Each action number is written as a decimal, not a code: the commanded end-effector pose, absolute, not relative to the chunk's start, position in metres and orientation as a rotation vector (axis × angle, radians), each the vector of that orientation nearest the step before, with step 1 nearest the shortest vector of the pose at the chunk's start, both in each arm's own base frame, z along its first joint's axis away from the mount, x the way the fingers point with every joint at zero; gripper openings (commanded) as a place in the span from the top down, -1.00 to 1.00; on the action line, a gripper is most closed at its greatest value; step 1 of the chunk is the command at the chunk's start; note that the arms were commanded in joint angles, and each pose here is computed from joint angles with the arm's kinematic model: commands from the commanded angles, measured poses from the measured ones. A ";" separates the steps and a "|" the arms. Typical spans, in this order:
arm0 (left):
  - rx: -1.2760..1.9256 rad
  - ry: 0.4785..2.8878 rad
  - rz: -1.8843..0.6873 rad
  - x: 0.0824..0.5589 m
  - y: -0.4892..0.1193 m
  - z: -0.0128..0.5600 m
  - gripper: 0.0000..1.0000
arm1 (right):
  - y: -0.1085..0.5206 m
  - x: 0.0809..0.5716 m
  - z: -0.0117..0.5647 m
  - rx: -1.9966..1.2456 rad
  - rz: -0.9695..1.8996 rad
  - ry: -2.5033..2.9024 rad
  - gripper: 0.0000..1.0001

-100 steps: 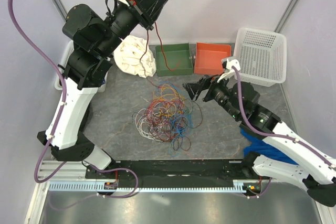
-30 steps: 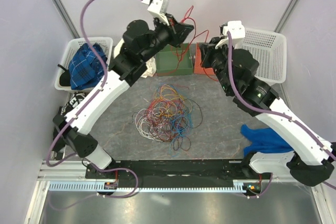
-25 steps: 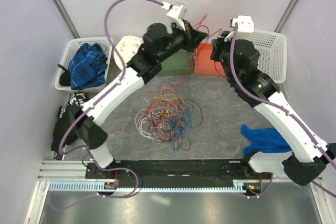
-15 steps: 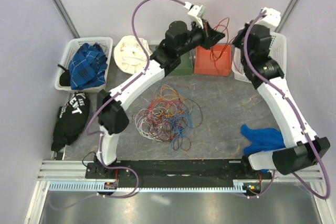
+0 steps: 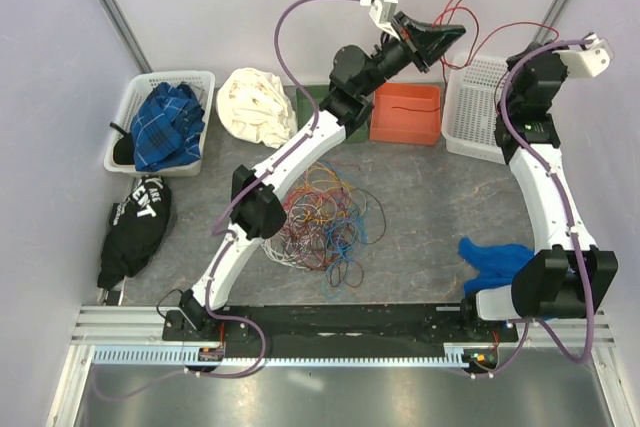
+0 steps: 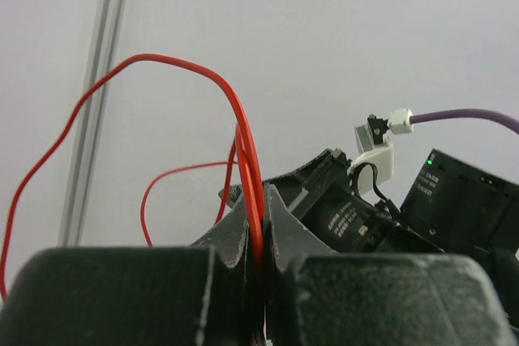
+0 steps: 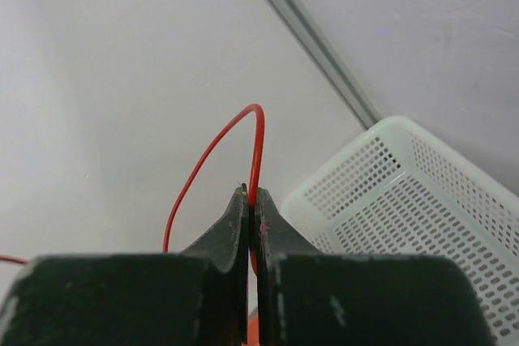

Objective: Untangle the cables

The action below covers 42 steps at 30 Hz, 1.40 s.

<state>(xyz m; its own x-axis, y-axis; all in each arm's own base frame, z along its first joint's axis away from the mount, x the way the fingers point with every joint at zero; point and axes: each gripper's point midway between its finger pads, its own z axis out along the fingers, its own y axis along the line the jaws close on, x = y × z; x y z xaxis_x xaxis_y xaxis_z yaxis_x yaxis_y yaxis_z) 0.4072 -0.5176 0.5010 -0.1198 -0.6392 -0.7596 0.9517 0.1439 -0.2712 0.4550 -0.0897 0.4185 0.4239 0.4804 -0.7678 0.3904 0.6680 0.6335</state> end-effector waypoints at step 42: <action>0.529 1.082 -1.347 0.403 -0.527 0.442 0.96 | -0.141 0.545 0.288 1.108 0.211 1.259 -0.96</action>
